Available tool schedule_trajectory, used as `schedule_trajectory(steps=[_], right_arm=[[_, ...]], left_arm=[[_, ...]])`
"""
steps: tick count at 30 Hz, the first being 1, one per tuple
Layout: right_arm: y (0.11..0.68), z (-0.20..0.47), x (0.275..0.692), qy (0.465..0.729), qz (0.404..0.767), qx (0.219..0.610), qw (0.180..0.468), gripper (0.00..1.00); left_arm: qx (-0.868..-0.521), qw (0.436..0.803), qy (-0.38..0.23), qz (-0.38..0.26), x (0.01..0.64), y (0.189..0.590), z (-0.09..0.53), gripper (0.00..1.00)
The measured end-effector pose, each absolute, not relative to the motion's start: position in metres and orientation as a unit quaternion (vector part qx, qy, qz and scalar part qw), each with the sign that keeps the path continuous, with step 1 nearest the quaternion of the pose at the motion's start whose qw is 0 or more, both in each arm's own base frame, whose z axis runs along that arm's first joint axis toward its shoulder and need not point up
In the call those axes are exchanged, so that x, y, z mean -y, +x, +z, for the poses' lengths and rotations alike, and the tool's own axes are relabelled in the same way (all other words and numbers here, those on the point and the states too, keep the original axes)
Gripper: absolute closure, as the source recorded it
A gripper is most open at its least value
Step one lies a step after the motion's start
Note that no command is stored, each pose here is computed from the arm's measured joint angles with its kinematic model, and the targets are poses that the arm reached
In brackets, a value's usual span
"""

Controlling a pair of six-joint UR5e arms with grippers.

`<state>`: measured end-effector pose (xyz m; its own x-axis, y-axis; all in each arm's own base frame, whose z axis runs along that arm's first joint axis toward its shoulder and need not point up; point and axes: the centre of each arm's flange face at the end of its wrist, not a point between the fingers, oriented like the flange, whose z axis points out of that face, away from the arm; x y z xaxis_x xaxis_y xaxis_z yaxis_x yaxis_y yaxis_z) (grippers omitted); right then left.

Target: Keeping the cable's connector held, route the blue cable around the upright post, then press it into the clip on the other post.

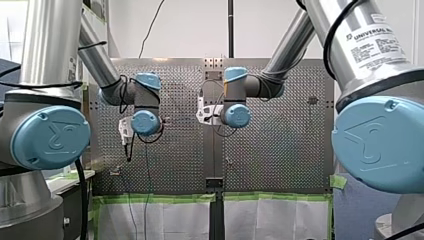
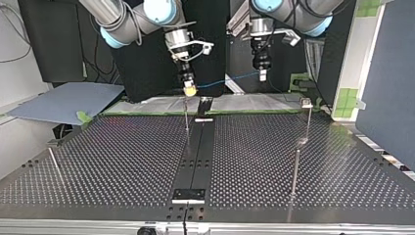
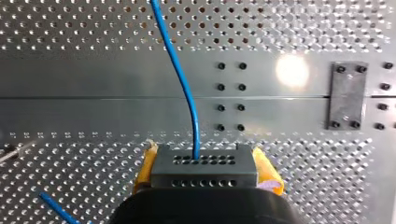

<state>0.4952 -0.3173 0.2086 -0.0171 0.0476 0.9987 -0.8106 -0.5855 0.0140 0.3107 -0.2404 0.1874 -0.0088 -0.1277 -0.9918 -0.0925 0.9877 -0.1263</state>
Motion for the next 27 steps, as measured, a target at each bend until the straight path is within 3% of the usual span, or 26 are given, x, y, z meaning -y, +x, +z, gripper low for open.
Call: schedule_trajectory(steps=[10, 27], right_arm=[[0.514, 0.215, 0.328, 0.634, 0.638, 0.298, 0.32, 1.0], [0.535, 0.263, 0.35, 0.638, 0.652, 0.284, 0.296, 1.0]], left_arm=[[-0.682, 0.723, -0.109, 0.02, 0.23, 0.335, 0.241, 1.0], [-0.655, 0.745, -0.121, 0.027, 0.224, 0.365, 0.32, 1.0]])
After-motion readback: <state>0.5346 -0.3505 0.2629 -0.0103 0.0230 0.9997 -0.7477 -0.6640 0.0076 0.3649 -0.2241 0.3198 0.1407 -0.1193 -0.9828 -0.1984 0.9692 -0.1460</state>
